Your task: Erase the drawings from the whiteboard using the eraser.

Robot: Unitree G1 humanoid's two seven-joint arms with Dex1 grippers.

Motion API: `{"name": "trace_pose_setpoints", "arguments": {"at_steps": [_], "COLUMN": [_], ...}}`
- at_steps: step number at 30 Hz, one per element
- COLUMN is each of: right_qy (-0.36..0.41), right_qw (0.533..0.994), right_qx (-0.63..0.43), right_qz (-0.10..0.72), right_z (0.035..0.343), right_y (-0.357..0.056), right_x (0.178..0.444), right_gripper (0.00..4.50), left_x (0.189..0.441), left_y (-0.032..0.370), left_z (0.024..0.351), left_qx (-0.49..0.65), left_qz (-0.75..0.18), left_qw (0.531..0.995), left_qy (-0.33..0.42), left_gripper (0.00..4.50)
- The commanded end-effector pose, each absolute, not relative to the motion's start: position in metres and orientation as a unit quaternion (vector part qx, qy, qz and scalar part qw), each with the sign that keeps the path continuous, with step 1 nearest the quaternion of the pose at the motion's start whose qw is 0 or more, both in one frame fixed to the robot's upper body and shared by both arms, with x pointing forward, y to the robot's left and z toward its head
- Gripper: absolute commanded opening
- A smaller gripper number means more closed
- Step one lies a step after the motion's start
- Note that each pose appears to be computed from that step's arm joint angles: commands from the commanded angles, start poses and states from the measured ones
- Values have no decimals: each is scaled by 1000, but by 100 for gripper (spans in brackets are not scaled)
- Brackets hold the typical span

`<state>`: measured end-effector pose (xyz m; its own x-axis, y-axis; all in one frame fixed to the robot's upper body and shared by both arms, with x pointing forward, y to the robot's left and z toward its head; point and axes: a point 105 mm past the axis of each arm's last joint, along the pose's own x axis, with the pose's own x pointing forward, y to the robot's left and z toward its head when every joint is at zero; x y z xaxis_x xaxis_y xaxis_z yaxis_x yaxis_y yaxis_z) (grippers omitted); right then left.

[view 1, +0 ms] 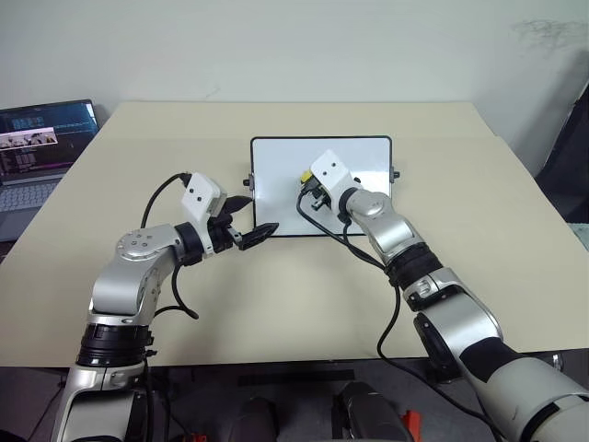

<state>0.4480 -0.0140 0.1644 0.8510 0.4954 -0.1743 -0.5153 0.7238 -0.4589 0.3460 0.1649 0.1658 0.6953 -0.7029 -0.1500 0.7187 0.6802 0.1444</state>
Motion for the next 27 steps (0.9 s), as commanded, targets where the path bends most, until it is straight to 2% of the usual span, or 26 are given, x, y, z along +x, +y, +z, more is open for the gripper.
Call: {"name": "trace_pose_setpoints", "arguments": {"at_steps": [1,6,9,17,21,27], "right_qy": [23,20,25,25,39,46], "right_qw": [949,957,957,931,901,899], "right_qx": [-248,-253,-252,-265,-282,-287], "right_qz": [196,140,139,249,326,328], "right_z": [179,192,189,170,152,151], "right_y": [-50,-76,-78,-26,0,-2], "right_x": [465,476,477,457,438,435], "right_gripper": [100,100,100,100,100,99], "left_x": [344,344,343,343,342,341], "left_y": [163,164,164,165,166,166], "left_z": [181,181,181,179,178,178], "left_qx": [111,111,112,113,112,113], "left_qz": [-393,-392,-391,-391,-391,-390], "left_qw": [913,913,913,913,913,914], "left_qy": [15,15,15,18,20,21], "left_gripper": [450,450,450,450,450,450]}}
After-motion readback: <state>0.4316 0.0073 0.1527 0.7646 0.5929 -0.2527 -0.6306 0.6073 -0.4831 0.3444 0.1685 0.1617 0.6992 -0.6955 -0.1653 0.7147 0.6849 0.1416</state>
